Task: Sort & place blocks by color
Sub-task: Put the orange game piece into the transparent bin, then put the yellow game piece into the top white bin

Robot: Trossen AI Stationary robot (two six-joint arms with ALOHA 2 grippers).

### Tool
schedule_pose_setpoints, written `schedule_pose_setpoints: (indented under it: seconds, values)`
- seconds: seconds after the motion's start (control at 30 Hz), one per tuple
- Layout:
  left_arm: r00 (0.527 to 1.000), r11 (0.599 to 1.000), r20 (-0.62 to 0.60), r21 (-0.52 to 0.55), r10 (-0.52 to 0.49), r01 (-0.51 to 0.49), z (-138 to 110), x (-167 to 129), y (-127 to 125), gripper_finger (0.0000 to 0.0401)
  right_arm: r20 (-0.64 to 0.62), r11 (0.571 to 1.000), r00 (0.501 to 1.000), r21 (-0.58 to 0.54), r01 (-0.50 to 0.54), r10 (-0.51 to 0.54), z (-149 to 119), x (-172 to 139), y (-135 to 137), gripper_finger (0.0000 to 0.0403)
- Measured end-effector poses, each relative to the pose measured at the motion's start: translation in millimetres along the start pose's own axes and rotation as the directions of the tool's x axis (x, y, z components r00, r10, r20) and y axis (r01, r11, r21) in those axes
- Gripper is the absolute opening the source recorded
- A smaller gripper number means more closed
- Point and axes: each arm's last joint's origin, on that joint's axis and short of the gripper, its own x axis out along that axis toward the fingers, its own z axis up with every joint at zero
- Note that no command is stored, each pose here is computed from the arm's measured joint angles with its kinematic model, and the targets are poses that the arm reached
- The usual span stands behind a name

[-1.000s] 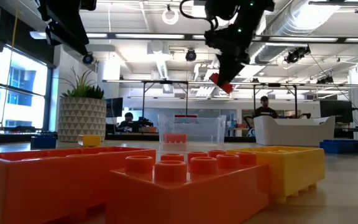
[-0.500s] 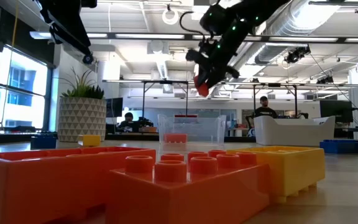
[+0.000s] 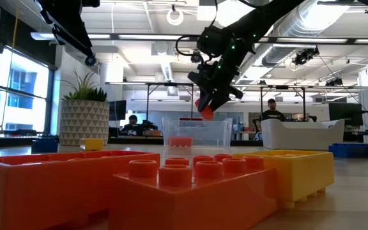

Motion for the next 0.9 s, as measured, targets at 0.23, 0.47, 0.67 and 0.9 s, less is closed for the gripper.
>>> schedule_pose_setpoints:
  seconds: [0.23,0.47,0.67,0.9]
  values:
    - [1.000,1.000,0.001,-0.002,0.002,-0.002,0.0,0.0,0.0,0.0173,0.000,1.000,1.000,-0.002,-0.001,0.001,0.0,0.0,0.1,0.0175]
    - [1.000,1.000,0.001,0.002,0.003,-0.003,0.0,0.0,0.1,0.0199,-0.011,1.000,1.000,-0.008,-0.003,0.003,5.0,-4.9,1.4,0.0204]
    - [0.999,0.999,-0.006,0.033,0.033,-0.033,-1.3,0.0,1.5,0.0228,-0.017,0.997,0.998,-0.034,-0.063,0.062,26.5,-25.1,8.3,0.0206]
    - [0.994,0.994,-0.080,0.087,0.080,-0.073,-6.7,3.7,3.6,0.0236,0.018,0.995,0.996,-0.058,-0.083,0.084,57.1,-60.0,15.0,0.0206]
